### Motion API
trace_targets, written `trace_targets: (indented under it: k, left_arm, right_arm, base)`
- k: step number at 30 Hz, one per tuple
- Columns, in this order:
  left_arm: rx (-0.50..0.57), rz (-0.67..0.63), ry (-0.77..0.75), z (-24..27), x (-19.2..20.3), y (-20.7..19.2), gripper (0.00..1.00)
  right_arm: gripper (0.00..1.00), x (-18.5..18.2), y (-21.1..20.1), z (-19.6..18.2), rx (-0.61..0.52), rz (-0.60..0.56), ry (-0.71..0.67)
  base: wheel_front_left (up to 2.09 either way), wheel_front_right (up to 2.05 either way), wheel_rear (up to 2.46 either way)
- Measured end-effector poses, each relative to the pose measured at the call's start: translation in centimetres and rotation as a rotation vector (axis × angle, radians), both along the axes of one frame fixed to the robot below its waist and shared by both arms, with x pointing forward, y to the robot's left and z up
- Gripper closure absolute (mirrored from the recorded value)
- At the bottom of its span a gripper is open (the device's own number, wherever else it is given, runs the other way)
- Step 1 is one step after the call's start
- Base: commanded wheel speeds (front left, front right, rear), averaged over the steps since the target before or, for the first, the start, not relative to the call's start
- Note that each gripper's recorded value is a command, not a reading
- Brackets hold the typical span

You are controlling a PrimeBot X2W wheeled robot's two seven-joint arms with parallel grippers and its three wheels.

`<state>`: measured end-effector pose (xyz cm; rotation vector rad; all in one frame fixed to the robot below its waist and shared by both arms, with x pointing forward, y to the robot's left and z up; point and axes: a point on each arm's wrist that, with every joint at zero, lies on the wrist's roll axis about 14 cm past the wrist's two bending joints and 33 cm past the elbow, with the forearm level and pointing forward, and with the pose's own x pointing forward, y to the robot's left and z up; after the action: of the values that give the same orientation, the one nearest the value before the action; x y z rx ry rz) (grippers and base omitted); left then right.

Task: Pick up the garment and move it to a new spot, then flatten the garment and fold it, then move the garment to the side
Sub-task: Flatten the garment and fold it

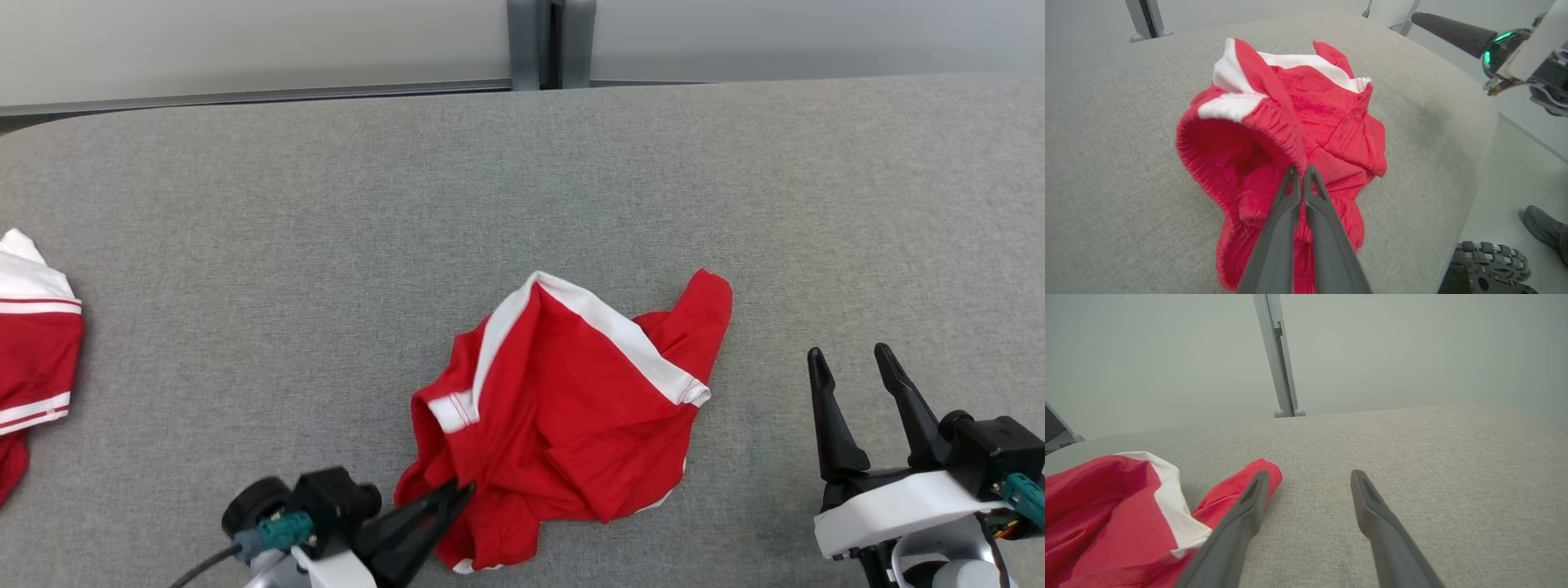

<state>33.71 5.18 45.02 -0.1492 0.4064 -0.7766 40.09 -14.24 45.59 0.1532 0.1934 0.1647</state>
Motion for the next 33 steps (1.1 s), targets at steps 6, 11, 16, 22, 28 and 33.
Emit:
trace_targets:
  k: [6,11,16,22,28,33]
  left_arm:
    - [0.074,-0.004,0.148,-2.9,-4.0,1.8,1.0]
    - [0.133,0.068,0.193,-4.8,-4.0,4.0,1.0]
    - [0.144,0.153,0.106,-4.7,-2.4,5.0,0.0]
    - [0.076,0.261,-0.057,-2.2,-0.3,5.5,0.0]
    - [-0.005,0.349,-0.173,0.7,0.9,6.2,0.0]
    - [-0.028,0.488,-0.275,3.4,2.5,8.5,0.0]
  right_arm:
    - [0.0,0.1,1.0,0.2,0.005,0.028,-0.001]
    - [0.0,0.2,1.2,0.3,0.003,0.035,-0.002]
    - [0.0,0.3,0.9,0.5,-0.005,0.027,-0.006]
    - [0.0,0.0,0.5,1.0,-0.011,0.017,-0.016]
    - [0.0,-0.3,0.4,1.8,-0.013,0.017,-0.034]
    - [0.0,-0.7,0.4,2.6,-0.021,0.019,-0.051]
  base:
    - [0.0,0.0,0.0]
    - [0.0,0.0,0.0]
    - [0.0,0.0,0.0]
    - [0.0,0.0,0.0]
    - [0.0,0.0,0.0]
    - [0.0,0.0,0.0]
